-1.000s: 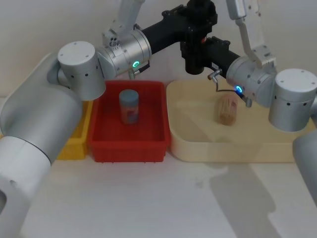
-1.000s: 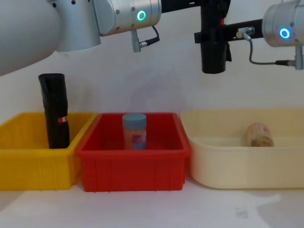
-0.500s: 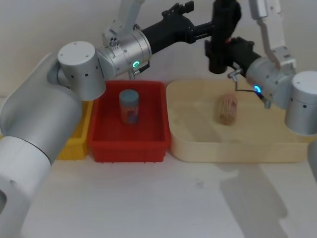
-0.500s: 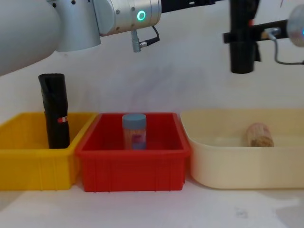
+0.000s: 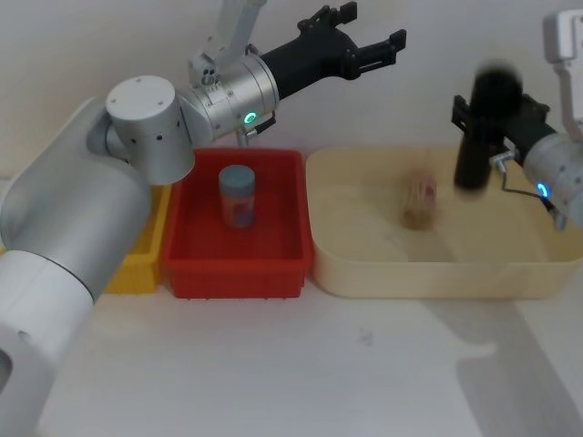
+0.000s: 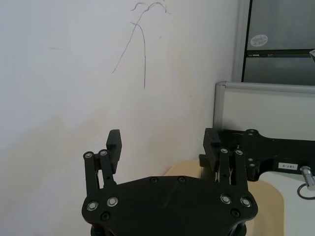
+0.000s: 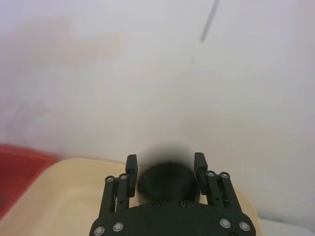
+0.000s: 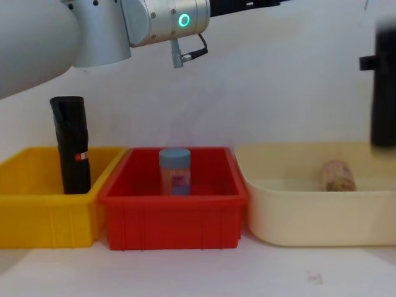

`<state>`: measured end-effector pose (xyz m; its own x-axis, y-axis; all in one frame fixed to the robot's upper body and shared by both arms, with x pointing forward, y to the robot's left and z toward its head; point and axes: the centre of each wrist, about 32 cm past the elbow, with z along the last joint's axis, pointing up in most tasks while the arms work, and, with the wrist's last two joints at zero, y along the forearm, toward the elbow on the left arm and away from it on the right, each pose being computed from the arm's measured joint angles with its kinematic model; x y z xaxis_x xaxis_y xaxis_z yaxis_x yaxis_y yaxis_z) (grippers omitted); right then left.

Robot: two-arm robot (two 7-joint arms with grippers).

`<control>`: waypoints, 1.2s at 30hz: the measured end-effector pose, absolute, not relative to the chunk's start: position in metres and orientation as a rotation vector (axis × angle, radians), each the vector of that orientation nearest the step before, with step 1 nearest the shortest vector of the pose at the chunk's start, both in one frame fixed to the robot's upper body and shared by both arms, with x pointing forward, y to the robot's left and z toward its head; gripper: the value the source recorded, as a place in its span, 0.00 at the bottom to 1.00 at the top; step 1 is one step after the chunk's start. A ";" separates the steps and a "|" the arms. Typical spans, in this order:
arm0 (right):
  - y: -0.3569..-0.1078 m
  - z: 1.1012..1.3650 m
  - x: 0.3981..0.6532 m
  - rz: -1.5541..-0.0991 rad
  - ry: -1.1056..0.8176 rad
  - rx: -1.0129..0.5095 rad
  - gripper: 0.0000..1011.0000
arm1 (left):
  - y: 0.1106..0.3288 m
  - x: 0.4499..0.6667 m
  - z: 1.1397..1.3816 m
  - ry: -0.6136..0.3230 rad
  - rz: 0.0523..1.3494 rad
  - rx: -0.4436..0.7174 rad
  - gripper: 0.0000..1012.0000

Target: Pick up the garbage bag with the one hand and transfer it to the other hand.

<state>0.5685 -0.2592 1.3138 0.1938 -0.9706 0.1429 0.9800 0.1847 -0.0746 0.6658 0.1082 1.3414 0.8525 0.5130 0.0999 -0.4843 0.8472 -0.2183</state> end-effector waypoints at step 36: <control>-0.284 1.307 0.551 -1.464 -0.045 -0.177 0.99 | 0.108 0.666 1.341 -0.157 0.528 -0.188 0.99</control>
<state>0.5507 -0.2843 1.3067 0.1080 -0.9846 0.1375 0.9911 0.0959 -0.0921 0.6658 0.1082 1.3414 0.8525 0.5130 0.0999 -0.4843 0.8473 -0.2182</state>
